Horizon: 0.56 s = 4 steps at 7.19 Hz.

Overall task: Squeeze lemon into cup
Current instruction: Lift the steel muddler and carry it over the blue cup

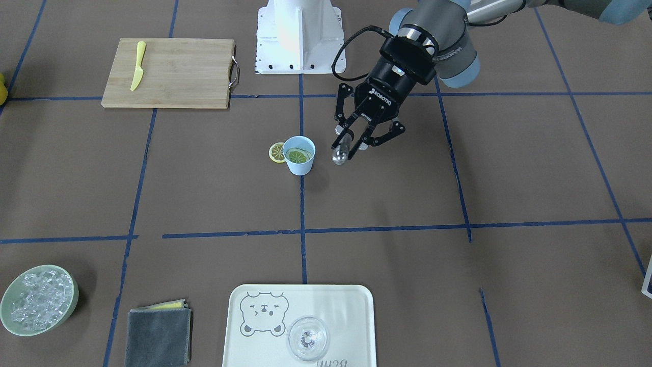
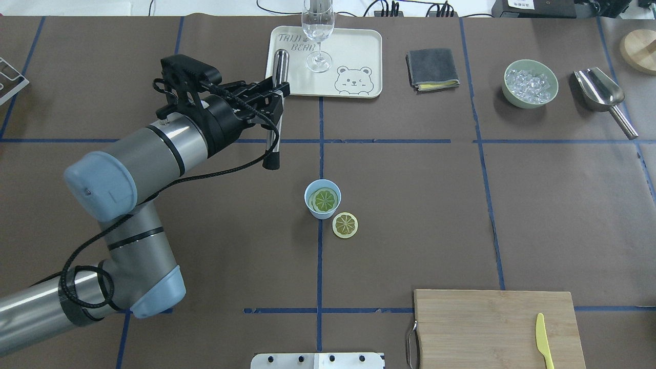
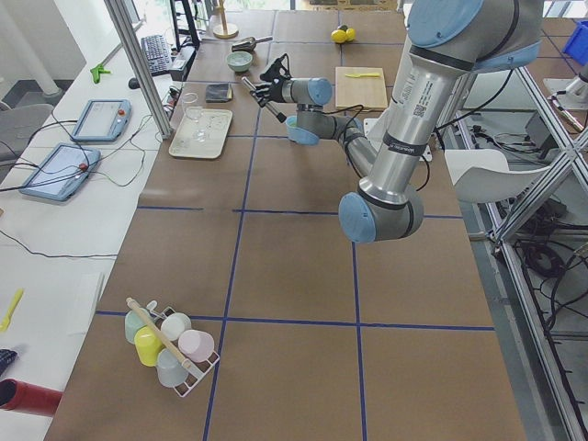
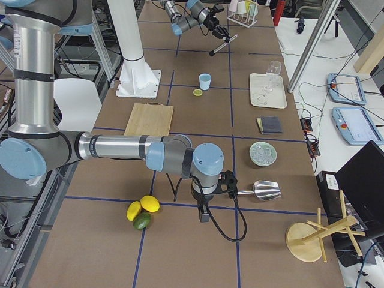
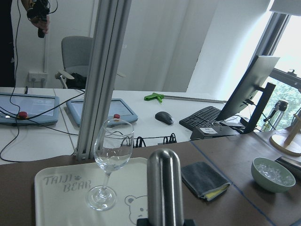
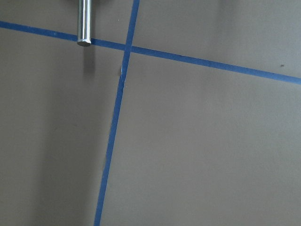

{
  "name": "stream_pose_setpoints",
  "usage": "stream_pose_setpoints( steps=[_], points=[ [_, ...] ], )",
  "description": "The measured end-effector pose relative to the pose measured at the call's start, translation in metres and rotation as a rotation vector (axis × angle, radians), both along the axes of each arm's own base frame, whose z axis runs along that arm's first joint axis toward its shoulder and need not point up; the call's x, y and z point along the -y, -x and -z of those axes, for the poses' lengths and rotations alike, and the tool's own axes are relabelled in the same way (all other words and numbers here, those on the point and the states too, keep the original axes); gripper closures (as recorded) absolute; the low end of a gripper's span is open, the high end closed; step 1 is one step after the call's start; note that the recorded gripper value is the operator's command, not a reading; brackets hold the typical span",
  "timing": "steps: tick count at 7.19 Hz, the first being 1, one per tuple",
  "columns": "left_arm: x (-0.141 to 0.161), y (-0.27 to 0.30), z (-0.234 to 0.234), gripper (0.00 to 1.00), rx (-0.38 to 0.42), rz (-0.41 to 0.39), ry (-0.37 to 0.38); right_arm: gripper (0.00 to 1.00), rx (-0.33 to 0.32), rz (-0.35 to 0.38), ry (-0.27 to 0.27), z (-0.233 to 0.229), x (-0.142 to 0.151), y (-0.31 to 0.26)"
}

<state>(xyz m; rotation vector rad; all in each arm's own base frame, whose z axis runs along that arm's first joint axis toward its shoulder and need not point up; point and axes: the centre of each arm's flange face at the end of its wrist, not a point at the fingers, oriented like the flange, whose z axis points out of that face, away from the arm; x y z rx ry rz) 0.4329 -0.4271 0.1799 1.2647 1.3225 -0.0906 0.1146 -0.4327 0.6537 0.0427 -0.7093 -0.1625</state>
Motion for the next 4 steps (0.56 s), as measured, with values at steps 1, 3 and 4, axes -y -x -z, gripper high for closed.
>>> stream_pose_setpoints(
  steps=[1, 3, 4],
  points=[
    [-0.01, -0.02, 0.001, 1.0, -0.054, 0.012, -0.064, 0.0, -0.001, -0.003, 0.0, 0.0, 0.0, -0.002],
    [-0.019, -0.055, -0.003, 1.0, -0.058, 0.054, -0.128, 0.0, -0.003, -0.009, 0.003, -0.002, -0.002, -0.004],
    [-0.021, -0.07, -0.006, 1.0, -0.04, 0.062, -0.134, 0.0, -0.003, -0.012, 0.005, -0.003, -0.004, -0.006]
  ],
)
